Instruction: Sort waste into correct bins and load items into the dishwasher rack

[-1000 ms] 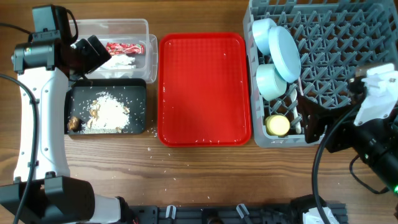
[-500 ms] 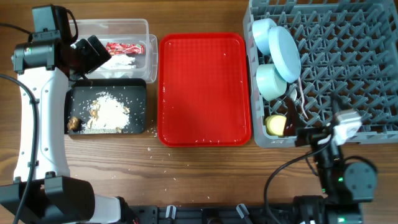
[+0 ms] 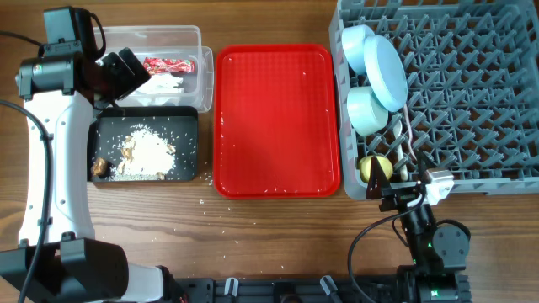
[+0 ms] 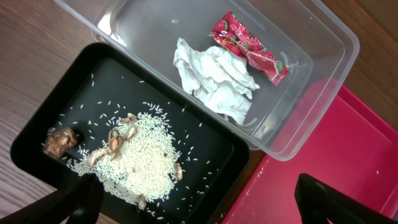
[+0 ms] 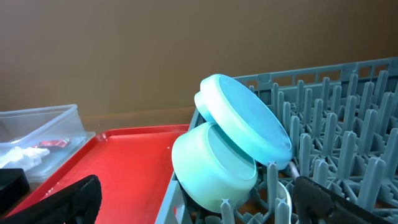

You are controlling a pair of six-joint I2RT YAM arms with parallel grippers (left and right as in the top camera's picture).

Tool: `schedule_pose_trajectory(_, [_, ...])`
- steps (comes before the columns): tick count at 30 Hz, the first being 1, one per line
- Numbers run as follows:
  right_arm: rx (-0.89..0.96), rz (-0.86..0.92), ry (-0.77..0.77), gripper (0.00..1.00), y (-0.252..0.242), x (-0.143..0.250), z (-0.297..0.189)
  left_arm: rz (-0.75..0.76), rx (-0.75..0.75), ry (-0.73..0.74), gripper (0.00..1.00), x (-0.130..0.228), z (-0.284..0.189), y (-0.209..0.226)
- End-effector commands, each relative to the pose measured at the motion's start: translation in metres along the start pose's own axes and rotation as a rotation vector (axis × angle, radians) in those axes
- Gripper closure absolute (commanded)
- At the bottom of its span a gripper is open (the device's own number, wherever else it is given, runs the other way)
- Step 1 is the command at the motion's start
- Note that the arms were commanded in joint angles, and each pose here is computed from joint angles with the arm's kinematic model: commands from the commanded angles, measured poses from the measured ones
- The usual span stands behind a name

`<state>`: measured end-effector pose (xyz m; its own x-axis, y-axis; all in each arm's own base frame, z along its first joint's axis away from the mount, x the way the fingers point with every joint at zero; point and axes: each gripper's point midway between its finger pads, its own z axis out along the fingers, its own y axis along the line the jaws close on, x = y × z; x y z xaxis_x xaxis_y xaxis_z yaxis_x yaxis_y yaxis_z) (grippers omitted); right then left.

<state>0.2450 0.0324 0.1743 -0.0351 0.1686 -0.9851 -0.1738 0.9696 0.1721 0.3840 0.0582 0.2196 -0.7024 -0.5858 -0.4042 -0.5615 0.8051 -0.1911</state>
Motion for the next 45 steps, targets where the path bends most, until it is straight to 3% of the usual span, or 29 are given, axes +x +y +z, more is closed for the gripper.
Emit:
schedule_pose_trajectory(1, [-0.008,0.011,-0.018,0.00,0.001,-0.004,-0.001,0.010,0.000,-0.015,0.00,-0.004,-0.003,0.000])
schedule_pose_trajectory(13, [-0.008,0.011,-0.017,0.00,0.001,-0.004,-0.001,0.013,-0.022,-0.029,0.00,-0.007,-0.003,0.006])
schedule_pose_trajectory(17, [-0.008,0.011,-0.017,0.00,0.001,-0.004,-0.001,0.349,0.381,-0.075,0.00,-0.003,-0.022,-0.070])
schedule_pose_trajectory(19, [-0.008,0.011,-0.017,0.00,0.001,-0.004,-0.001,0.456,0.456,-0.151,0.00,0.005,-0.031,-0.088])
schedule_pose_trajectory(22, [-0.008,0.011,-0.017,0.00,0.001,-0.004,-0.001,0.504,0.518,-0.285,0.00,0.020,-0.039,-0.094])
schedule_pose_trajectory(27, [-0.008,0.011,-0.017,0.00,0.001,-0.004,-0.001,0.523,0.591,-0.490,0.00,0.077,-0.039,-0.059])
schedule_pose_trajectory(35, [-0.008,0.011,-0.017,0.00,0.001,-0.004,-0.001,0.527,0.628,-0.646,0.00,0.175,-0.001,0.006])
schedule_pose_trajectory(45, [-0.008,0.011,-0.017,0.00,0.001,-0.004,-0.001,0.514,0.650,-0.846,0.00,0.179,-0.010,0.018])
